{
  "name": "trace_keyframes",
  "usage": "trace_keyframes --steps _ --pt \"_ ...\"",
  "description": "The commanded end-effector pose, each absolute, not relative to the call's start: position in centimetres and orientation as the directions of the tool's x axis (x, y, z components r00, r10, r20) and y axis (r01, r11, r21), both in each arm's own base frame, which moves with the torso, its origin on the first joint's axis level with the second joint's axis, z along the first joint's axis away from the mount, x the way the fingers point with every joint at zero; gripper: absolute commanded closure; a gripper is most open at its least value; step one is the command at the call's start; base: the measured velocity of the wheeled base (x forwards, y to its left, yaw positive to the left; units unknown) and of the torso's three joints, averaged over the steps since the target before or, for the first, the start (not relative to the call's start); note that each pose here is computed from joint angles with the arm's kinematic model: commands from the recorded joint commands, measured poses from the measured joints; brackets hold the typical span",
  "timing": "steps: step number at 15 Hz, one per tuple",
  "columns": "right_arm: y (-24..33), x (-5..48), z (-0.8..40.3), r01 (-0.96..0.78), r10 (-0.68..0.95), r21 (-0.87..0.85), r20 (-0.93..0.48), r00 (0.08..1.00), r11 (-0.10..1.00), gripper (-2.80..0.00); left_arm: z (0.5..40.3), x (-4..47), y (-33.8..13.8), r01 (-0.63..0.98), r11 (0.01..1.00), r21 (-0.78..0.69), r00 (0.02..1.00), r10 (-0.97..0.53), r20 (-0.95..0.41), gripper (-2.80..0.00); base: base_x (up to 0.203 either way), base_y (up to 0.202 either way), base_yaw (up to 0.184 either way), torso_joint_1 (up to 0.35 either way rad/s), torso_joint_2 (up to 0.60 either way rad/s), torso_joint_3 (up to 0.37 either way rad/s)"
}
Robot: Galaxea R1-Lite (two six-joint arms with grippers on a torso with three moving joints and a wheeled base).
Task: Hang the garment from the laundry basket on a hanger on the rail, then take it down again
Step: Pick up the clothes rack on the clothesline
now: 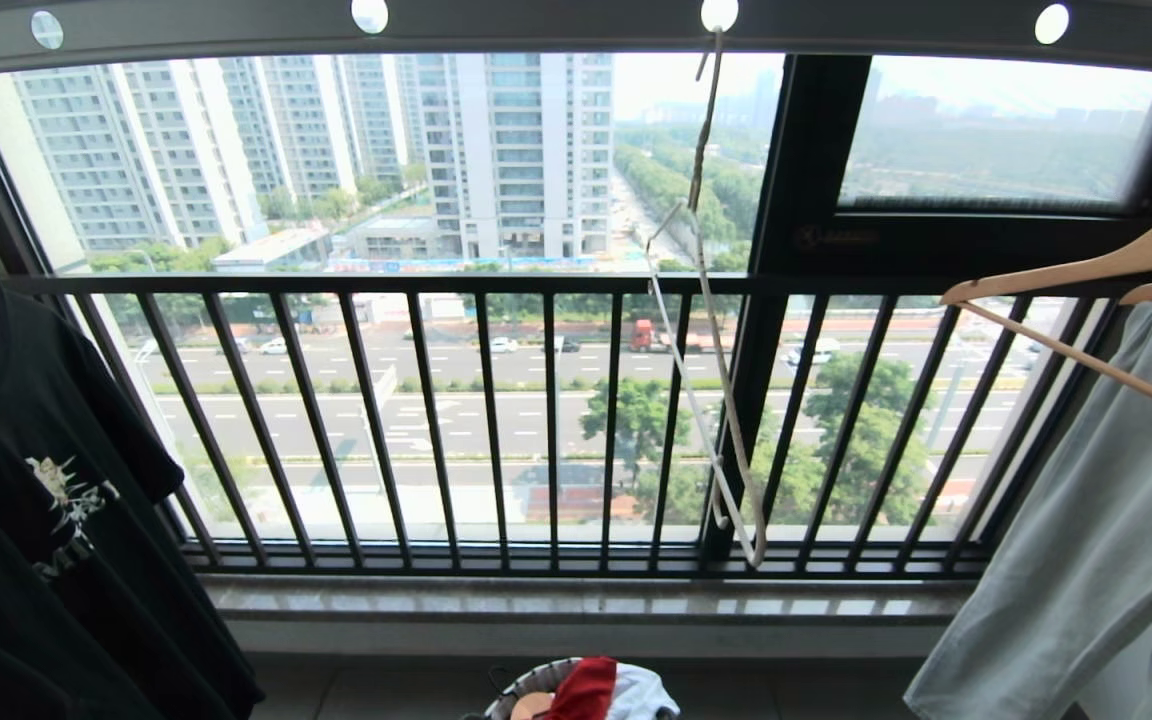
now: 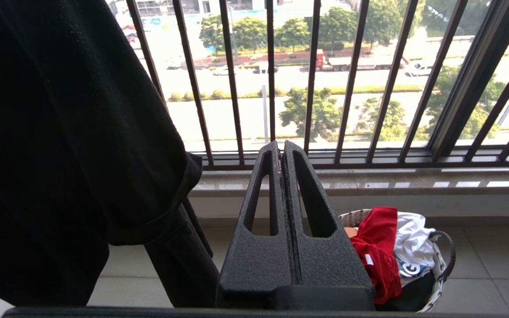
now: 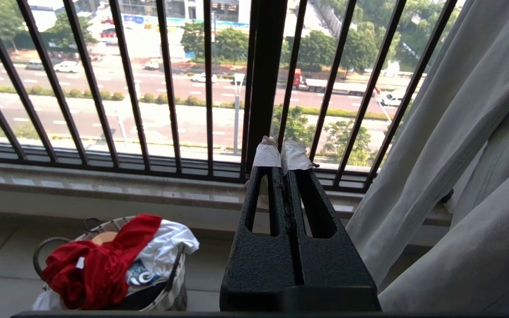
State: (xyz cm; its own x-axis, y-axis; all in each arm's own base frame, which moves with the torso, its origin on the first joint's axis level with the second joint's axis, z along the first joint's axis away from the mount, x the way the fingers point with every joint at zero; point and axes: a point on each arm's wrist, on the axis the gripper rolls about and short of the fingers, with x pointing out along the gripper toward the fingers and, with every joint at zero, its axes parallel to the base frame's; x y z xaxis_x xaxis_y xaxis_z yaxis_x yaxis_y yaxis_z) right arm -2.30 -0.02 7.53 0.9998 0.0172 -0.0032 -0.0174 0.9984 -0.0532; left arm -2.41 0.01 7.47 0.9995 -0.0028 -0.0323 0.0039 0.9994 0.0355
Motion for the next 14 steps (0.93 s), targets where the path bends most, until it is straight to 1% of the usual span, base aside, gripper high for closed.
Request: trace_keyframes --steps 1,14 --pt "-0.02 -2.29 7.53 -0.017 0.017 -0.052 -0.005 1.0 0.998 0.0 7.45 -2.4 0.0 0.003 0.999 0.037 0.999 -0.002 -0.034 0.0 0.0 0.0 0.0 0.0 0.0 0.0" --pt "-0.03 -2.3 7.54 -0.015 0.015 -0.023 -0.006 1.0 1.0 0.0 7.47 -2.4 0.01 0.004 0.999 0.035 0.999 -0.003 -0.034 0.0 0.0 0.0 0.0 0.0 0.0 0.0"
